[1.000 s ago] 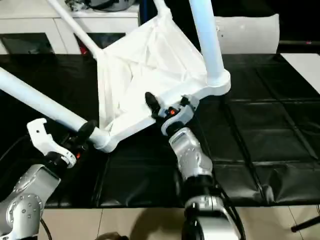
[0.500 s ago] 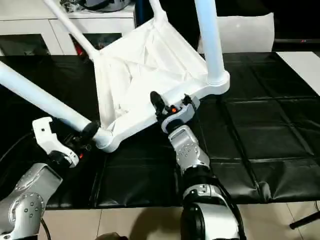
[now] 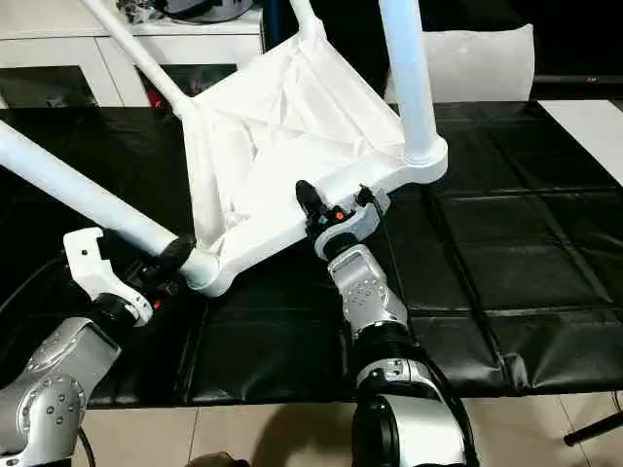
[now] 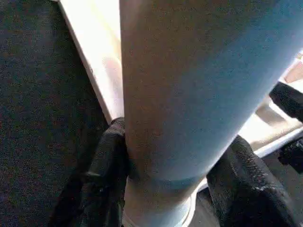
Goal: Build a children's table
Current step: Flip table
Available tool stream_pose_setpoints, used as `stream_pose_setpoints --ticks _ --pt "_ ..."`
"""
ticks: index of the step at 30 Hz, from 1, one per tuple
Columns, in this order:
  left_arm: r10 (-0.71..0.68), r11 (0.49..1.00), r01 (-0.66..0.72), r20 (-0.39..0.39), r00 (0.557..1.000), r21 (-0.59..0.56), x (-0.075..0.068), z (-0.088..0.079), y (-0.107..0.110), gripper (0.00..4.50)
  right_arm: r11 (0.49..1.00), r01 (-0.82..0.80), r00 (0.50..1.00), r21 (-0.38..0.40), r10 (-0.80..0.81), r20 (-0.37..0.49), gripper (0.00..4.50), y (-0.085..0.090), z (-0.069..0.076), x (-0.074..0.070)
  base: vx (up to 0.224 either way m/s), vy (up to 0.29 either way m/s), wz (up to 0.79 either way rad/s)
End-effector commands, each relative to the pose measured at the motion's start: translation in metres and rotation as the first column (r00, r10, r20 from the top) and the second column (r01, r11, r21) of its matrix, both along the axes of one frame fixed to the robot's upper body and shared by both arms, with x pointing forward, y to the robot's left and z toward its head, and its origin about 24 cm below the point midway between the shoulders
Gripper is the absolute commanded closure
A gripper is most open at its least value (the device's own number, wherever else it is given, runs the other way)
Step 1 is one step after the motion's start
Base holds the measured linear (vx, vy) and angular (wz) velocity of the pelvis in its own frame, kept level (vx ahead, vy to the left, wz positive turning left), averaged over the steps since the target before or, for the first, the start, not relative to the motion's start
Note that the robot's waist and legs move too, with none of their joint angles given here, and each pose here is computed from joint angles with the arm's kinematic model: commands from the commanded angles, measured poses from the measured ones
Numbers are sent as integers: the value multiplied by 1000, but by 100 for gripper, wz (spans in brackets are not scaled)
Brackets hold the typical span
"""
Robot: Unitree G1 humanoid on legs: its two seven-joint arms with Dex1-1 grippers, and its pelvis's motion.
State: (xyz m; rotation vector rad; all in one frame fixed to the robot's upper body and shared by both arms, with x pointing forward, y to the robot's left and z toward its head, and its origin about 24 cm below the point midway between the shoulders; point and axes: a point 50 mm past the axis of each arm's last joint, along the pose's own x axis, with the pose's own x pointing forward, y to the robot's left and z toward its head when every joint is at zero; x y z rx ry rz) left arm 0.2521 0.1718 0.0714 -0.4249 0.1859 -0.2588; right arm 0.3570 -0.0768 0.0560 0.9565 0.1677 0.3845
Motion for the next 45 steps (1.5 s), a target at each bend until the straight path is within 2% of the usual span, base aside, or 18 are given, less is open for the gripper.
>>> stream_pose_setpoints --ticks 1,5,9,15,16,18,21,24,25,29,31,36,37,38,40,43,44,45 --pt "-108 994 106 -57 993 -39 -7 -13 -14 181 999 -39 996 16 37 80 241 21 20 2 0 0 0" --pt "-132 991 130 -43 990 -39 -11 -11 -12 181 1000 4 996 14 -5 83 241 12 20 3 0 0 0" --pt "-172 984 170 -31 985 -46 -22 -12 -9 181 998 70 993 -3 -70 91 241 -2 19 4 0 0 0" --pt "-259 966 258 -40 965 -30 -48 -17 -1 181 990 133 985 -50 -126 119 241 -21 18 1 0 0 0" --pt "-304 953 304 -60 951 -4 -60 -19 3 181 985 157 981 -67 -148 127 241 -29 17 -2 0 0 0" --pt "-357 933 359 -67 932 21 -71 -20 6 181 979 181 975 -91 -167 144 241 -37 17 -5 0 0 0" --pt "-406 911 409 -70 911 47 -81 -18 9 181 964 228 964 -136 -204 172 241 -48 18 -10 0 0 0" --pt "-425 899 430 -77 902 80 -86 -17 12 181 949 281 949 -143 -252 189 241 -59 21 -14 0 0 0" --pt "-421 897 428 -83 903 106 -88 -17 15 181 933 323 935 -156 -289 206 241 -67 25 -17 0 0 0" --pt "-430 890 435 -67 901 138 -86 -16 17 152 914 366 917 -178 -321 236 241 -75 30 -22 0 0 0" --pt "-456 873 448 -3 890 195 -77 -4 16 133 886 415 894 -206 -354 277 241 -84 38 -29 0 0 0" --pt "-482 859 459 56 874 227 -71 9 14 92 847 450 878 -283 -362 312 241 -91 41 -35 0 0 0" --pt "-496 851 467 73 865 238 -69 13 13 78 829 461 874 -317 -363 323 241 -94 41 -37 0 0 0" --pt "-536 828 496 107 838 263 -66 24 10 78 782 485 865 -391 -362 347 241 -99 41 -42 0 0 0" --pt "-574 802 524 128 809 286 -64 34 6 47 741 503 857 -445 -362 367 241 -103 42 -46 0 0 0" --pt "-598 781 533 142 789 326 -60 44 4 30 713 523 848 -466 -379 371 241 -107 44 -49 0 0 0" --pt "-612 767 533 160 774 358 -56 54 2 30 680 532 842 -504 -362 400 241 -109 49 -49 0 0 0" --pt "-616 763 530 167 770 369 -55 57 2 7 669 534 840 -517 -353 411 241 -109 51 -50 0 0 0"
